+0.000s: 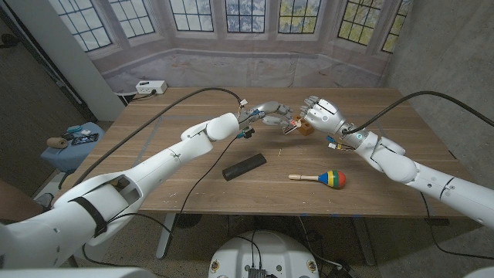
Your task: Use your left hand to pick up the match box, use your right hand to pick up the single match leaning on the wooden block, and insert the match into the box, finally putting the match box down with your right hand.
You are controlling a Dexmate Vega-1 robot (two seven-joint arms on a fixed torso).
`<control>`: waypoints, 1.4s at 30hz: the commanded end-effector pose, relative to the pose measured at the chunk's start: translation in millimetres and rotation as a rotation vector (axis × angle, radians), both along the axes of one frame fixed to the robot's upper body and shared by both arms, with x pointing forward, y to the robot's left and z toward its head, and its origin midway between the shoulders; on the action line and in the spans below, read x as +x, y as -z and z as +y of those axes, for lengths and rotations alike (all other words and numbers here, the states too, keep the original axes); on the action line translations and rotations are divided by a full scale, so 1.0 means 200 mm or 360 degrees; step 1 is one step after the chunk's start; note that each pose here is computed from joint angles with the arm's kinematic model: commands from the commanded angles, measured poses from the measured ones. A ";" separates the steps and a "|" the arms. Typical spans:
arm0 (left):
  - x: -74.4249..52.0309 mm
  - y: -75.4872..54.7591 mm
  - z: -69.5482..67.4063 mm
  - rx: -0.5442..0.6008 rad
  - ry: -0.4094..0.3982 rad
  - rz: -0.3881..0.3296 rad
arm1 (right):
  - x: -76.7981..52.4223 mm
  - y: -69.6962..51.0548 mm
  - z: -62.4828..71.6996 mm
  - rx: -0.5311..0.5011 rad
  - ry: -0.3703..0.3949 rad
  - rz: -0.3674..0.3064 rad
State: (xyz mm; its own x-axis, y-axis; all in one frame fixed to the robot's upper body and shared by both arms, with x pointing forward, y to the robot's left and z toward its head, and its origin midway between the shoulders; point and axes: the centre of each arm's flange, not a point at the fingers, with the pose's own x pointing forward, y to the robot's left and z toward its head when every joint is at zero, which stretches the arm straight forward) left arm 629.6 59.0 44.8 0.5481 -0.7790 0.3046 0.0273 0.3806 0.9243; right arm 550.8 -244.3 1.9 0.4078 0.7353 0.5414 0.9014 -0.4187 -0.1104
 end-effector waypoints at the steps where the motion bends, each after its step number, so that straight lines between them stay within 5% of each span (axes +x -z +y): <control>1: 0.00 0.00 -0.01 0.0003 0.0005 -0.0002 | -0.01 0.00 -0.02 0.0015 0.0007 0.0006; 42: -0.05 0.01 -0.01 0.0004 -0.0008 -0.0019 | -0.06 0.07 0.01 0.0068 -0.0012 -0.0033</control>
State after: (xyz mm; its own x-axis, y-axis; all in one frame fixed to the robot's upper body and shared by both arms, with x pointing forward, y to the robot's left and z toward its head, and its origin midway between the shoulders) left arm 622.6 55.9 42.7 0.5491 -0.7771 0.3076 0.0170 0.3784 0.9255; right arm 544.7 -245.2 -7.1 0.3965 0.7147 0.5763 0.9049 -0.4100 -0.1141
